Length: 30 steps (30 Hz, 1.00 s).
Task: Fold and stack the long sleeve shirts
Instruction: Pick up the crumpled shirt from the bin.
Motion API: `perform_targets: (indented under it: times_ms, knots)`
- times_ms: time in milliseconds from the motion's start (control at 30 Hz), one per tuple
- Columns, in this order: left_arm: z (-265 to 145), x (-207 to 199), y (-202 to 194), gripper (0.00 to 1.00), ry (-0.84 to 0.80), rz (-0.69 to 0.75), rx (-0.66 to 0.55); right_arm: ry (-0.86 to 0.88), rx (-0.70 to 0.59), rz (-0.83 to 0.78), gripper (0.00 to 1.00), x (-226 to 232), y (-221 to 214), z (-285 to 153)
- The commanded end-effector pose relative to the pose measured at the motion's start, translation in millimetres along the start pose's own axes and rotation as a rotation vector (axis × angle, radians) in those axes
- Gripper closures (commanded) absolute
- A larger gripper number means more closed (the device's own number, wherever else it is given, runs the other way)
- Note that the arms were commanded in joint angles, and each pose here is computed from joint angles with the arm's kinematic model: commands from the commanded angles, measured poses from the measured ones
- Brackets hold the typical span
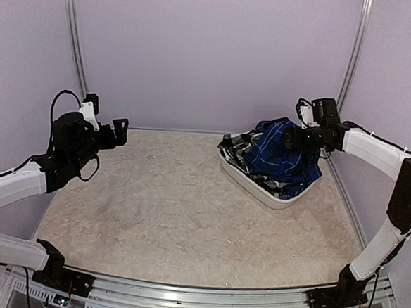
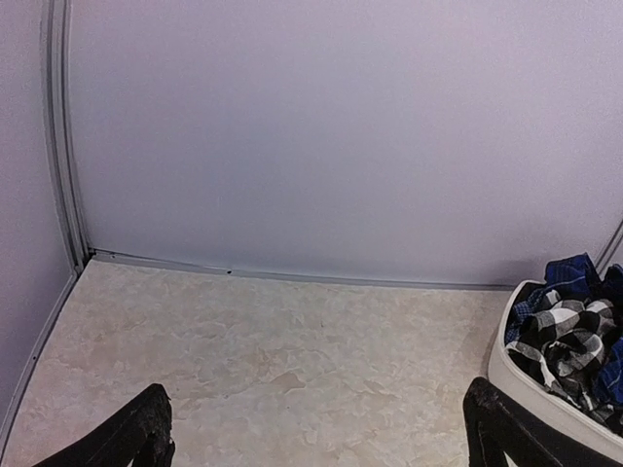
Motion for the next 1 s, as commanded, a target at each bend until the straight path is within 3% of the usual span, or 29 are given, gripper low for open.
perform_targets:
  times_ms: [0,67,133,267,400,533,700,833,967]
  knots:
    - [-1,-7,12,0.01,-0.031,-0.025,-0.024,-0.003,0.090,0.093,0.01,-11,-11,27]
    - [0,-8,12,0.01,-0.036,-0.026,-0.023,0.007,0.116,0.124,0.03,-16,-15,40]
    - [0,-10,10,0.01,-0.041,-0.027,-0.019,0.023,0.133,0.129,0.14,-17,-18,51]
    - [2,-11,8,0.01,-0.042,-0.020,-0.012,0.129,0.105,0.105,0.50,-6,-12,55]
    - [5,-12,5,0.01,-0.035,-0.010,0.000,0.205,0.034,0.068,1.00,7,10,38]
    - [7,-13,5,0.01,-0.027,-0.002,0.006,0.362,-0.091,-0.012,1.00,48,46,-15]
    - [11,-12,5,0.01,-0.003,0.005,0.013,0.646,-0.224,-0.199,1.00,142,75,-105]
    - [15,-8,4,0.01,0.046,-0.010,0.025,0.896,-0.270,-0.316,1.00,216,69,-166]
    - [18,2,-1,0.01,0.140,-0.051,0.057,1.159,-0.195,-0.402,1.00,285,34,-197]
Point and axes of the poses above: each gripper's point midway between its finger pads, its own z axis out along the fingers, its own x axis along the line the jaws close on, y = z × x, the point moved 7 cm from there along -z, back along the fingers, and after that the axes turned 14 degrees about z, right-handed, at the moved point
